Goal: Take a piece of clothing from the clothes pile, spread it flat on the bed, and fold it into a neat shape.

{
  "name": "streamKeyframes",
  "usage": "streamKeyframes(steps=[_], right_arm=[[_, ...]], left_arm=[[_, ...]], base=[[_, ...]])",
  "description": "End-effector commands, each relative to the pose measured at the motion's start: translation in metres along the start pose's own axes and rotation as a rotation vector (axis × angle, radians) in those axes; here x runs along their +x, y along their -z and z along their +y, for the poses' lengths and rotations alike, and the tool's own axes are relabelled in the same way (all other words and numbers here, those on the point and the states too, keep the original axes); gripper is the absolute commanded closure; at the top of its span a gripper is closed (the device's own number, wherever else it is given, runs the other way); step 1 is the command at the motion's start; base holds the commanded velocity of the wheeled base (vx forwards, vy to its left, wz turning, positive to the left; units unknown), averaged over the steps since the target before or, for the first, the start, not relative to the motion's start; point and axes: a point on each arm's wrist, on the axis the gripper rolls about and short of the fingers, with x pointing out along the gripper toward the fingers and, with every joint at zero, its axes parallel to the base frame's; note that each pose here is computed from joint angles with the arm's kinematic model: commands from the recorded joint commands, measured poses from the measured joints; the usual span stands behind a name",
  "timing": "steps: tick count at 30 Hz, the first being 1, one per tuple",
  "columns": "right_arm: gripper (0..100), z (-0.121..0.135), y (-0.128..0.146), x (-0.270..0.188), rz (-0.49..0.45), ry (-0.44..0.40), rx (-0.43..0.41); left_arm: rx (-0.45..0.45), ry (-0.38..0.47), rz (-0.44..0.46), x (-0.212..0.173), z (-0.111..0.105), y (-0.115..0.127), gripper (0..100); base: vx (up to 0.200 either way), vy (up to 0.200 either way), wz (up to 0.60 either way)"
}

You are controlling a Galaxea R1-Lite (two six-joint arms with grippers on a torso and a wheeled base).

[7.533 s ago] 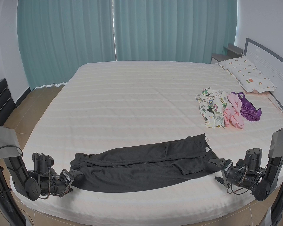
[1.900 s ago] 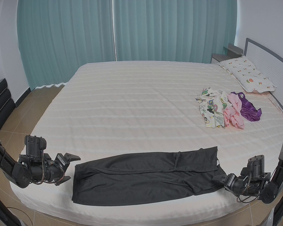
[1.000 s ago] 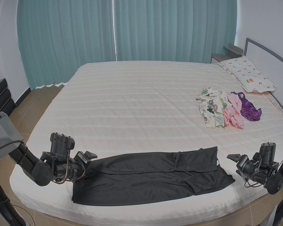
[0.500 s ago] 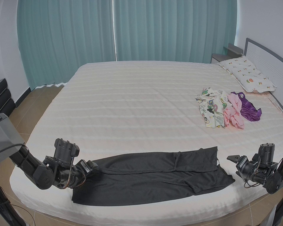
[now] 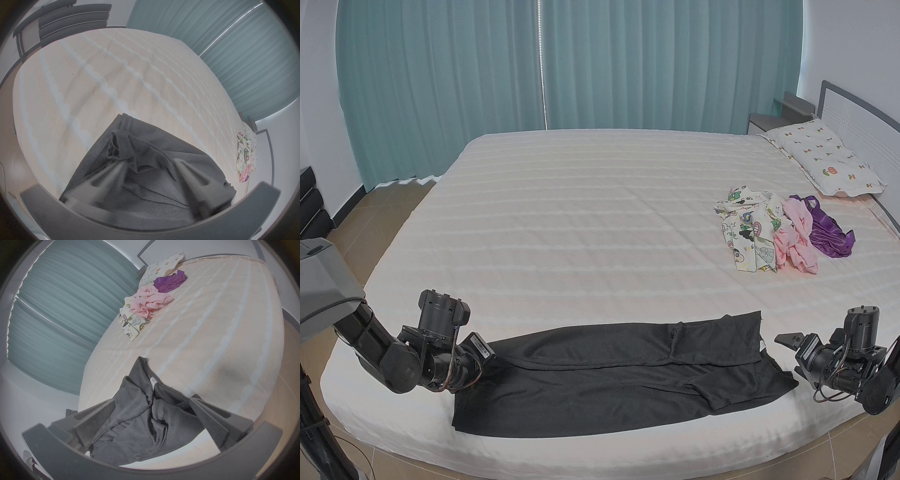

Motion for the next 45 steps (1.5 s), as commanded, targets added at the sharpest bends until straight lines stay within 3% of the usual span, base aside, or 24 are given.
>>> streamKeyframes(steps=[1, 8, 11, 19, 24, 25, 28, 31, 33, 34, 45], right_arm=[[0, 0.006, -0.001, -0.003, -0.014, -0.032, -0.008], [0, 0.031, 0.002, -0.010, -0.018, -0.151, -0.020], [0, 0.045, 0.012, -0.001, 0.041, -0.193, 0.069], [0, 0.044, 0.024, 0.018, 0.102, -0.154, 0.085], [0, 0.042, 0.025, 0.019, 0.106, -0.145, 0.090], [0, 0.041, 0.025, 0.018, 0.110, -0.140, 0.091], [0, 0.040, 0.026, 0.017, 0.113, -0.135, 0.089], [0, 0.039, 0.027, 0.019, 0.120, -0.132, 0.086], [0, 0.039, 0.028, 0.019, 0.124, -0.129, 0.085], [0, 0.038, 0.029, 0.020, 0.137, -0.129, 0.083], [0, 0.035, 0.030, 0.019, 0.144, -0.118, 0.085]], left_arm=[[-0.012, -0.013, -0.009, 0.002, 0.003, -0.004, 100], [-0.038, 0.003, -0.038, -0.004, 0.004, -0.013, 100], [-0.060, 0.037, -0.074, -0.006, 0.003, -0.019, 100], [-0.095, 0.073, -0.151, -0.016, 0.006, -0.036, 100], [-0.101, 0.088, -0.151, -0.024, 0.011, -0.040, 100], [-0.074, 0.116, -0.122, -0.027, 0.016, -0.043, 0], [-0.053, 0.179, -0.078, -0.037, 0.023, -0.051, 0], [-0.024, 0.316, 0.006, -0.048, 0.036, -0.072, 0], [0.005, 0.343, 0.028, -0.047, 0.038, -0.075, 0], [0.066, 0.371, 0.050, -0.046, 0.040, -0.077, 0], [0.193, 0.305, 0.159, -0.009, 0.049, -0.060, 0]], base=[[0.000, 0.000, 0.00], [0.000, 0.000, 0.00], [0.000, 0.000, 0.00], [0.000, 0.000, 0.00], [0.000, 0.000, 0.00], [0.000, 0.000, 0.00], [0.000, 0.000, 0.00], [0.000, 0.000, 0.00], [0.000, 0.000, 0.00], [0.000, 0.000, 0.00], [0.000, 0.000, 0.00]])
